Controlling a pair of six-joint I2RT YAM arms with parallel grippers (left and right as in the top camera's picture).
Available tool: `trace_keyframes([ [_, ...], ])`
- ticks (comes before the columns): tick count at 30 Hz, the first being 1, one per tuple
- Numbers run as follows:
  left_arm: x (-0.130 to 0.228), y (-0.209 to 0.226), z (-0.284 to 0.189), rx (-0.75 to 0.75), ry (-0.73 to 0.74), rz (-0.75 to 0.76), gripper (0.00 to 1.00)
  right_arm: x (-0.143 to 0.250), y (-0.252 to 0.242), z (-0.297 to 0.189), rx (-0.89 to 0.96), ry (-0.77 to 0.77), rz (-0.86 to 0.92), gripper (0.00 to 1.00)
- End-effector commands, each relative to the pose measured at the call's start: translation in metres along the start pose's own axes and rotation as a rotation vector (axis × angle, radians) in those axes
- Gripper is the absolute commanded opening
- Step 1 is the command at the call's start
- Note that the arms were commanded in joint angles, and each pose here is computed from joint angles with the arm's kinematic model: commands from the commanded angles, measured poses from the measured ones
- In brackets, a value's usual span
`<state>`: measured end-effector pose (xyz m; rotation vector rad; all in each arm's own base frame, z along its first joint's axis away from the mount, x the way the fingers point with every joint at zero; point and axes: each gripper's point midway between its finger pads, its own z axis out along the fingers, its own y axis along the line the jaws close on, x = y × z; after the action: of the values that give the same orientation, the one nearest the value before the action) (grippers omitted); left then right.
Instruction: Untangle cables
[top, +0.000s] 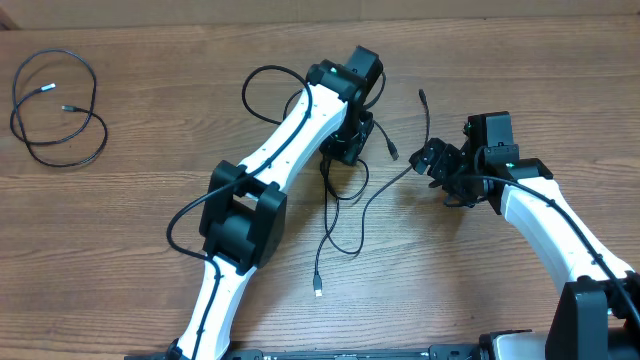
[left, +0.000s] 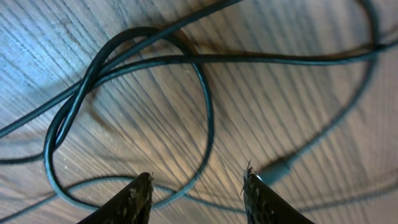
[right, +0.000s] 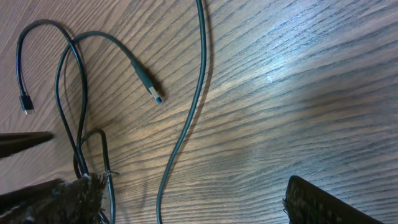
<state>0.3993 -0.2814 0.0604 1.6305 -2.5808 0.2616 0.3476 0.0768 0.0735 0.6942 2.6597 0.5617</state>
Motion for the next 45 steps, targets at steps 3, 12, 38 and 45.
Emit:
trace_keyframes([
  [3, -0.006, 0.013, 0.038, -0.087, -0.048, 0.116, 0.44, -0.01, 0.007, -0.009, -0.015, -0.039, -0.012, 0.92],
  [12, -0.033, -0.038, 0.024, 0.075, -0.1, 1.123, 0.73, -0.006, 0.004, -0.009, -0.002, -0.022, -0.007, 0.93],
  [38, -0.026, -0.014, 0.016, 0.08, 0.046, 2.088, 0.6, -0.006, 0.004, -0.009, -0.002, -0.022, -0.007, 0.95],
  [45, -0.035, -0.008, 0.034, 0.017, 0.068, 2.081, 0.58, -0.006, 0.004, -0.009, -0.003, -0.022, -0.007, 0.95],
])
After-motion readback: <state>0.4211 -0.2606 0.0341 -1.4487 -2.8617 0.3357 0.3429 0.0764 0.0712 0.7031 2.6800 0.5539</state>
